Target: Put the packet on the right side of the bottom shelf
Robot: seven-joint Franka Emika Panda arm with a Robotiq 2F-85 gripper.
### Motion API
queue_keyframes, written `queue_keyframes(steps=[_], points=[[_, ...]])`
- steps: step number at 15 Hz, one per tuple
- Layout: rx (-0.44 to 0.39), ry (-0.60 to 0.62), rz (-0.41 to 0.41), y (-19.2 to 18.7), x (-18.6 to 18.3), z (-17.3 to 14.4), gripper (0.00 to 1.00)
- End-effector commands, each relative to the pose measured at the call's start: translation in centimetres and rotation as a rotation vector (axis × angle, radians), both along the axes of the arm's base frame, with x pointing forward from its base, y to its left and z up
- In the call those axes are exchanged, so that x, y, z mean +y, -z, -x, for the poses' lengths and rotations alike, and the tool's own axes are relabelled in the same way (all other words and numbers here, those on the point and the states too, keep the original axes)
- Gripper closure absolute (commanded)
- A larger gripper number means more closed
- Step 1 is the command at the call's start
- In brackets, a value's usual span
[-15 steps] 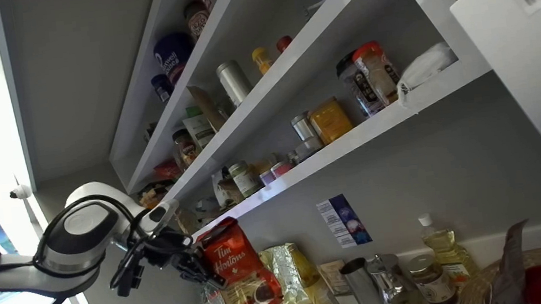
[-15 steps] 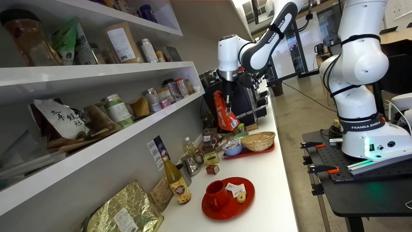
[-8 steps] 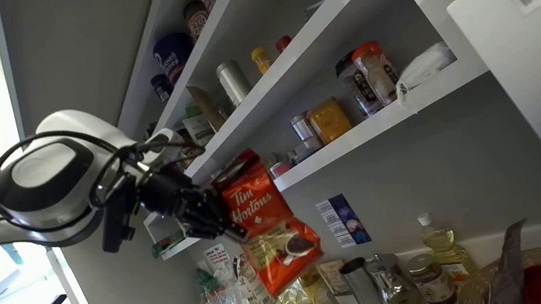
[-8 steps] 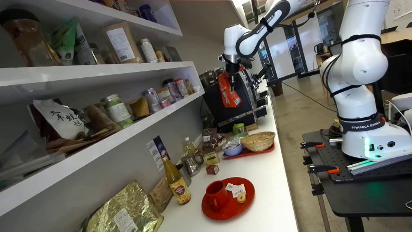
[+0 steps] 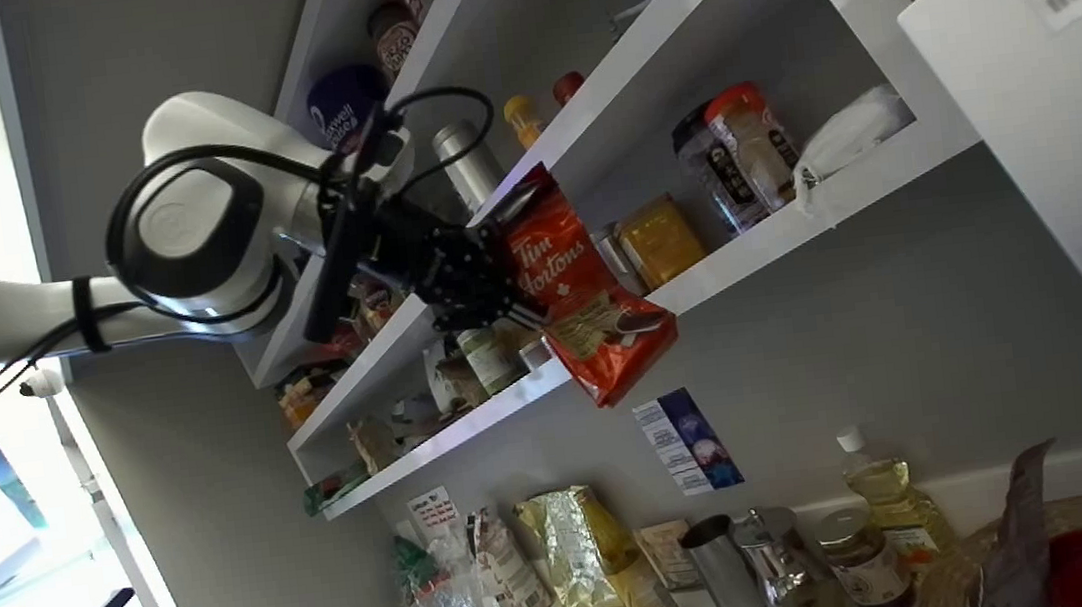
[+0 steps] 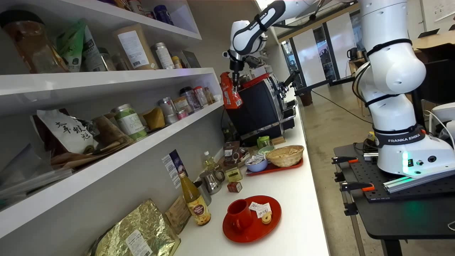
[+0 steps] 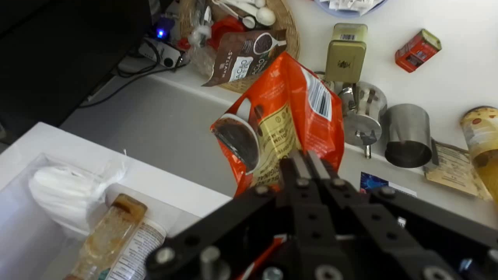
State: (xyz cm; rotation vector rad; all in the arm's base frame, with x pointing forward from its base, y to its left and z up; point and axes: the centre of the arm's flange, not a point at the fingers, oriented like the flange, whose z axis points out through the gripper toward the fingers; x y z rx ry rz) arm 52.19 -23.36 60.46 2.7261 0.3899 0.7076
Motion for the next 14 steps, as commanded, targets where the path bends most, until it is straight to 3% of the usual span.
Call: queue_keyframes(steps=[1, 6, 14], points=[[0.012, 0.007, 0.026, -3.1, -1.7, -8.2, 0.99], [-0.017, 0.011, 0.075, -6.4, -1.9, -13.0, 0.99], [-0.042, 0.001, 0.077, -10.1, -2.1, -15.9, 0.99]])
